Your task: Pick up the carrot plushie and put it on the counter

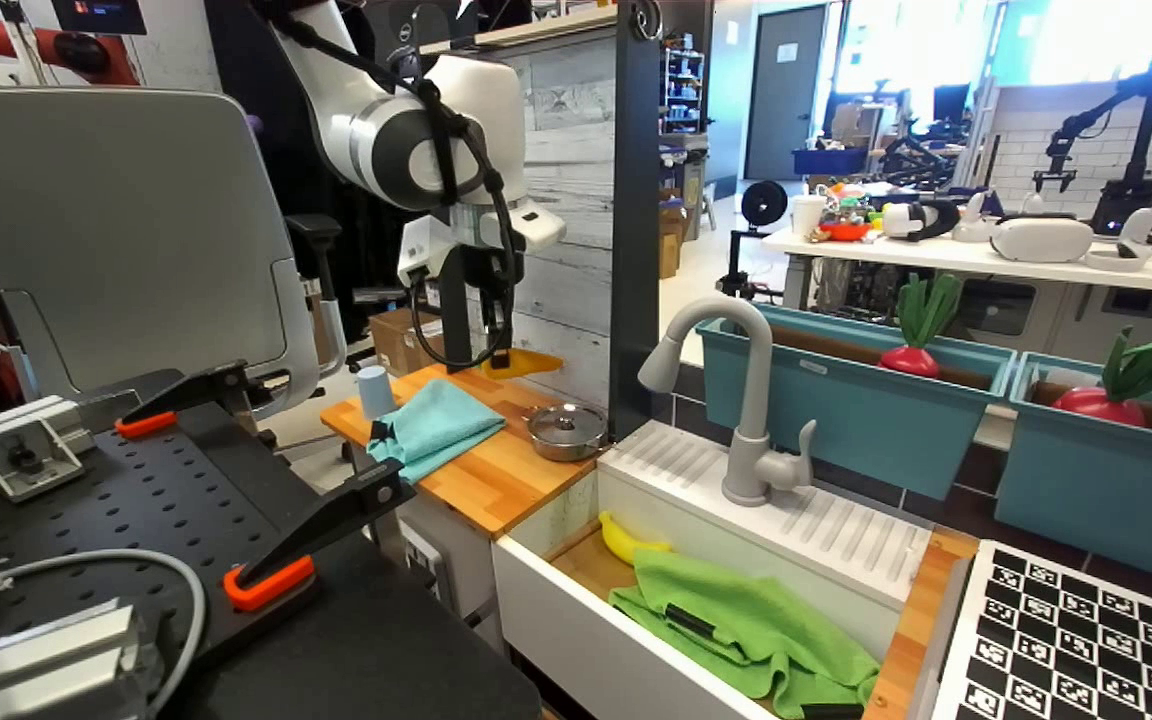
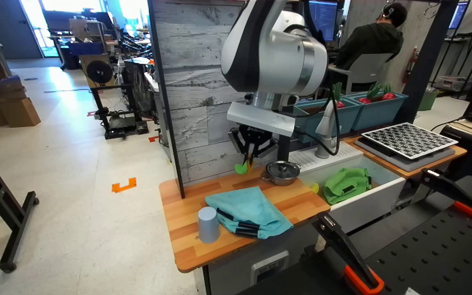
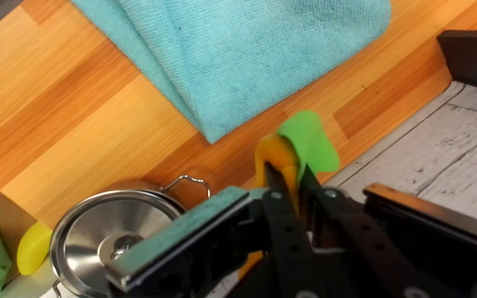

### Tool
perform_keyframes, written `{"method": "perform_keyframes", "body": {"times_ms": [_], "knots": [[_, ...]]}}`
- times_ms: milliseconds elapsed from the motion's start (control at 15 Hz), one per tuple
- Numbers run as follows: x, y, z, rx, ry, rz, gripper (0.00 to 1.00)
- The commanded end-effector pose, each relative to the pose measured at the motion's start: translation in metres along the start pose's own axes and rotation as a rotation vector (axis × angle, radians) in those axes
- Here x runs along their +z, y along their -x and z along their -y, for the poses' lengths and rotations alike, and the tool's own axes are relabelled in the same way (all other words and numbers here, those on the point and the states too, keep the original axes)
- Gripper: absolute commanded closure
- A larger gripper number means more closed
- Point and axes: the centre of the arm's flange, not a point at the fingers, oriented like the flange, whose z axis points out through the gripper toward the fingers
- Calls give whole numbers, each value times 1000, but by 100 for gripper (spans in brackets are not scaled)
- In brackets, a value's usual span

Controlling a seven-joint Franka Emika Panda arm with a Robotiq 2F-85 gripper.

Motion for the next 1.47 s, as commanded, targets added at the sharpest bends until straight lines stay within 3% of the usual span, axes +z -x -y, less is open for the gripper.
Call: {"method": "perform_keyframes", "body": {"times_ms": [0, 733, 800, 933, 1400], "knots": [[22, -5, 14, 25, -7, -25, 97], [63, -5, 27, 5, 58, -72, 97], [65, -4, 28, 2, 63, -73, 64], [66, -2, 29, -2, 63, -72, 56], [32, 13, 26, -59, 38, -84, 5]]}}
